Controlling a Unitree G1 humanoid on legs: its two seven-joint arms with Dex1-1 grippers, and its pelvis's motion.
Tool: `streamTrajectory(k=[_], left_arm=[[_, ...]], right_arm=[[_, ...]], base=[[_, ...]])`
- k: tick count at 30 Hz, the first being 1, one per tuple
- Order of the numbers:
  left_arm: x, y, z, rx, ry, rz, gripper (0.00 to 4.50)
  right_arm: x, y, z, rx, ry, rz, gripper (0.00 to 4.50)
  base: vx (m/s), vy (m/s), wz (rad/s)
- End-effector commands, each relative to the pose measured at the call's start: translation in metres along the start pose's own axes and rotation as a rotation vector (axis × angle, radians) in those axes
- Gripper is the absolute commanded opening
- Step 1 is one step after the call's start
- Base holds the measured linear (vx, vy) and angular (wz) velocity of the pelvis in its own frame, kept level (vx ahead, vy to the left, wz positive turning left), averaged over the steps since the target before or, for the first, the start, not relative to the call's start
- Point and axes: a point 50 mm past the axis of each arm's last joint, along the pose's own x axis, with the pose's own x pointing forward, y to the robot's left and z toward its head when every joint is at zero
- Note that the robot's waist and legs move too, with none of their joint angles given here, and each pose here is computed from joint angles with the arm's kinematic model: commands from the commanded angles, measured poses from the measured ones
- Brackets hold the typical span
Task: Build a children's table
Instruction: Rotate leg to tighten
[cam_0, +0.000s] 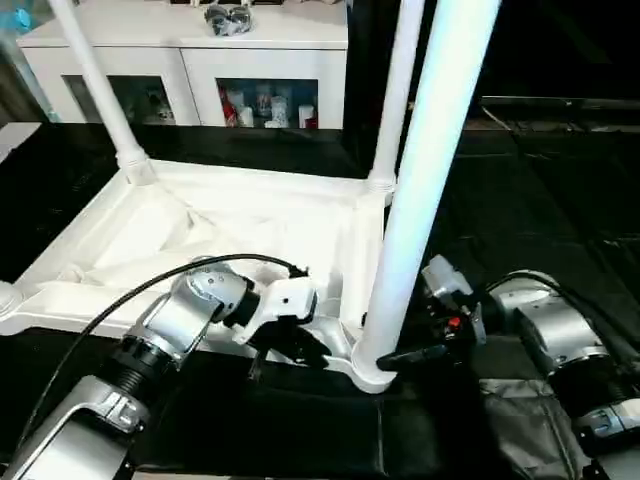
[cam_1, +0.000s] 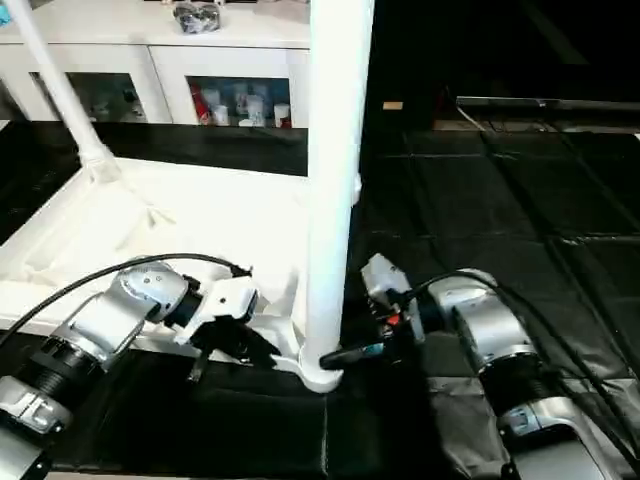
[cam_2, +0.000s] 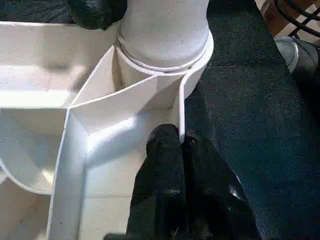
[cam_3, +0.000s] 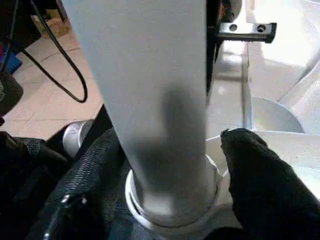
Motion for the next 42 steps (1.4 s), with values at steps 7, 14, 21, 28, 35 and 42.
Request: streamTrajectory(k=[7,14,21,28,35,42], left_arm=[[0.008,-0.007,0.006,0.050,0.015,-0.095,0.00],[0.008,-0.007,0.004,0.041,0.015,-0.091,0.00],[0.010,0.001,0.002,-0.032,-0.021,0.003,0.00],[0.016,0.022,0.011,-0.136,-0.088,0.201,0.00],[0.028,0.045,0.026,-0.256,-0.159,0.400,0.00],[0.036,0.067,0.044,-0.381,-0.234,0.620,0.00]], right_arm=[[0.006,-0.001,0.004,0.008,-0.028,0.043,2.35],[0.008,0.001,0.004,0.023,-0.047,0.056,2.05],[0.010,0.003,0.000,0.051,-0.103,0.005,2.04],[0.026,-0.008,-0.010,0.142,-0.124,-0.232,2.04],[0.058,-0.031,-0.013,0.224,-0.121,-0.541,2.00],[0.082,-0.057,-0.006,0.345,-0.153,-0.866,1.99]], base=[[0.000,0.000,0.00],[0.000,0.000,0.00],[0.000,0.000,0.00],[0.000,0.000,0.00],[0.000,0.000,0.00],[0.000,0.000,0.00]])
